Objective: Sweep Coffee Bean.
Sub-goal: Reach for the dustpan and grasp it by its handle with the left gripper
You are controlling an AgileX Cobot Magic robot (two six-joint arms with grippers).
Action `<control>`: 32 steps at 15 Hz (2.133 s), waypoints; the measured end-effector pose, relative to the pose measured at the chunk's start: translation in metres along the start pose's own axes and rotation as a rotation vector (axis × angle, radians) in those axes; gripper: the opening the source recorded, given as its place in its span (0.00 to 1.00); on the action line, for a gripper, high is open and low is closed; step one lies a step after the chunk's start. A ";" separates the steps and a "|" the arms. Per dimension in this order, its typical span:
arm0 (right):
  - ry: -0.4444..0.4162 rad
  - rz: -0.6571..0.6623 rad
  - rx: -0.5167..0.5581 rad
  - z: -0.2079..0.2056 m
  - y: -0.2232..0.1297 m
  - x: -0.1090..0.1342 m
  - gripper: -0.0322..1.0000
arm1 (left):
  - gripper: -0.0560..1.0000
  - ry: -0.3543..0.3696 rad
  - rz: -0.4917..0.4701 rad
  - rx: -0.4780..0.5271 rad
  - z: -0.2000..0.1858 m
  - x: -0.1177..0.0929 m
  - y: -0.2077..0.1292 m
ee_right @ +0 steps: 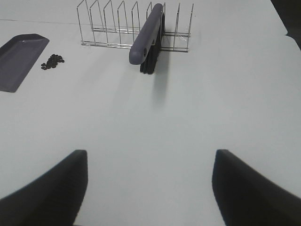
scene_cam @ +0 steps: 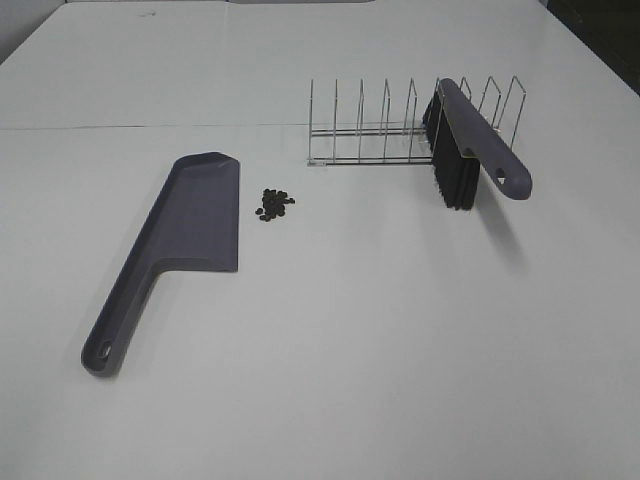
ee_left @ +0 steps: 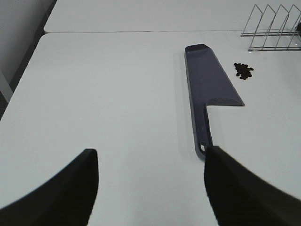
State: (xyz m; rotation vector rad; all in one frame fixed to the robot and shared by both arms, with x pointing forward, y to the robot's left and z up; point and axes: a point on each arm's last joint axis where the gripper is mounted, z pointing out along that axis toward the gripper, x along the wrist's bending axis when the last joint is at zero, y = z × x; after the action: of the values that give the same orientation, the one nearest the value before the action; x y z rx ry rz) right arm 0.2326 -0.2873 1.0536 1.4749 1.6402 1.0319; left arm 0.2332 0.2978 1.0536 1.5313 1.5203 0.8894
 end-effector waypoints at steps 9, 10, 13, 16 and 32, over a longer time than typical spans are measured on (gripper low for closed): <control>0.000 0.000 0.000 0.000 0.000 0.000 0.66 | 0.63 0.000 0.000 0.000 0.000 0.000 0.000; 0.000 0.000 0.000 0.000 0.000 0.000 0.66 | 0.63 0.000 0.000 0.000 0.000 0.000 0.000; 0.000 0.000 0.000 0.000 0.000 0.000 0.66 | 0.63 0.000 0.000 0.000 0.000 0.000 0.000; 0.000 0.000 0.000 0.000 0.000 0.000 0.66 | 0.63 0.000 0.000 0.000 0.000 0.000 0.000; 0.000 0.000 0.000 0.000 0.000 0.000 0.66 | 0.63 0.000 0.000 0.000 0.000 0.000 0.000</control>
State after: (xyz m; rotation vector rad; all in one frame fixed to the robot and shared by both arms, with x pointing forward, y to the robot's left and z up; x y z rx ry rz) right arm 0.2326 -0.2873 1.0536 1.4749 1.6402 1.0319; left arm 0.2332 0.2978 1.0536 1.5313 1.5203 0.8894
